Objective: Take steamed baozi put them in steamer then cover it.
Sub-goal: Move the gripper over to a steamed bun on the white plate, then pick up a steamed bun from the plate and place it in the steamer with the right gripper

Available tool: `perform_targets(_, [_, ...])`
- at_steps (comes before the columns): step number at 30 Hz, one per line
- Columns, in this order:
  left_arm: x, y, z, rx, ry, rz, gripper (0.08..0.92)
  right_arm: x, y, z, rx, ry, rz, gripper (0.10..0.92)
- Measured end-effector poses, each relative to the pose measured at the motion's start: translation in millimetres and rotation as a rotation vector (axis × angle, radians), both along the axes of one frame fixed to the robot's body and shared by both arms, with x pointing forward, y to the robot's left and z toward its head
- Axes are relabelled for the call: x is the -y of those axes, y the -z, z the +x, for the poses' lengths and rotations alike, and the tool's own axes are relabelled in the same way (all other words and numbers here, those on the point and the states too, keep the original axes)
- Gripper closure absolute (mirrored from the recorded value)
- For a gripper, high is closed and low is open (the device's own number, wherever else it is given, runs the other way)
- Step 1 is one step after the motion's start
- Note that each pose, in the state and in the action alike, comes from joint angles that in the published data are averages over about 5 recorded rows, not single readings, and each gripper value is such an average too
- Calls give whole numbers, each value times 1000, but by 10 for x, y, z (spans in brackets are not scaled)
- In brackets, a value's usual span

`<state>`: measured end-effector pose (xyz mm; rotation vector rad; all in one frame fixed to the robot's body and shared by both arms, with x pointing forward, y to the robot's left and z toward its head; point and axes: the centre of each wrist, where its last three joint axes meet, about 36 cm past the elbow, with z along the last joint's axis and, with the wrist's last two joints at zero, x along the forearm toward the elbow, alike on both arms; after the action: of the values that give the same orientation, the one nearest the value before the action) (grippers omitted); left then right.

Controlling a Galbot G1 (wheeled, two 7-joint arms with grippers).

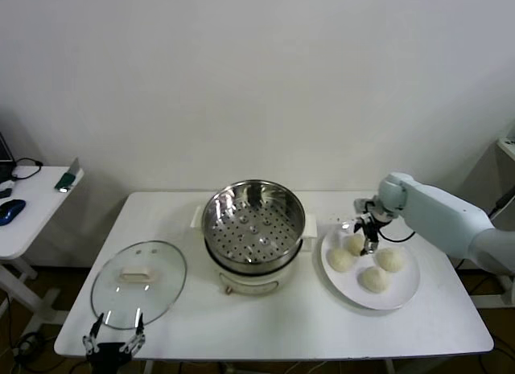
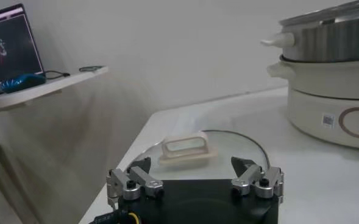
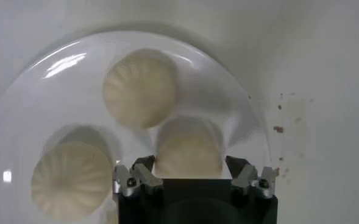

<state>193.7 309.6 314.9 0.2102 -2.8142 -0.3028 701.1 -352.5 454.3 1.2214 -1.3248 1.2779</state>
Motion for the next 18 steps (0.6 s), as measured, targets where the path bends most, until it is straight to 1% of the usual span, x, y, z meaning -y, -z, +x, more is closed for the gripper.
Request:
perform_targets(4, [12, -2, -6, 0, 4, 3, 177, 0, -27, 10, -3, -8, -7, 333])
perform_targets(12, [44, 9, -26, -1, 13, 7, 177, 4, -155, 33, -1, -39, -15, 335])
perform_targets(18, [56, 12, -26, -2, 16, 13, 177, -50, -489, 84, 17, -101, -28, 334])
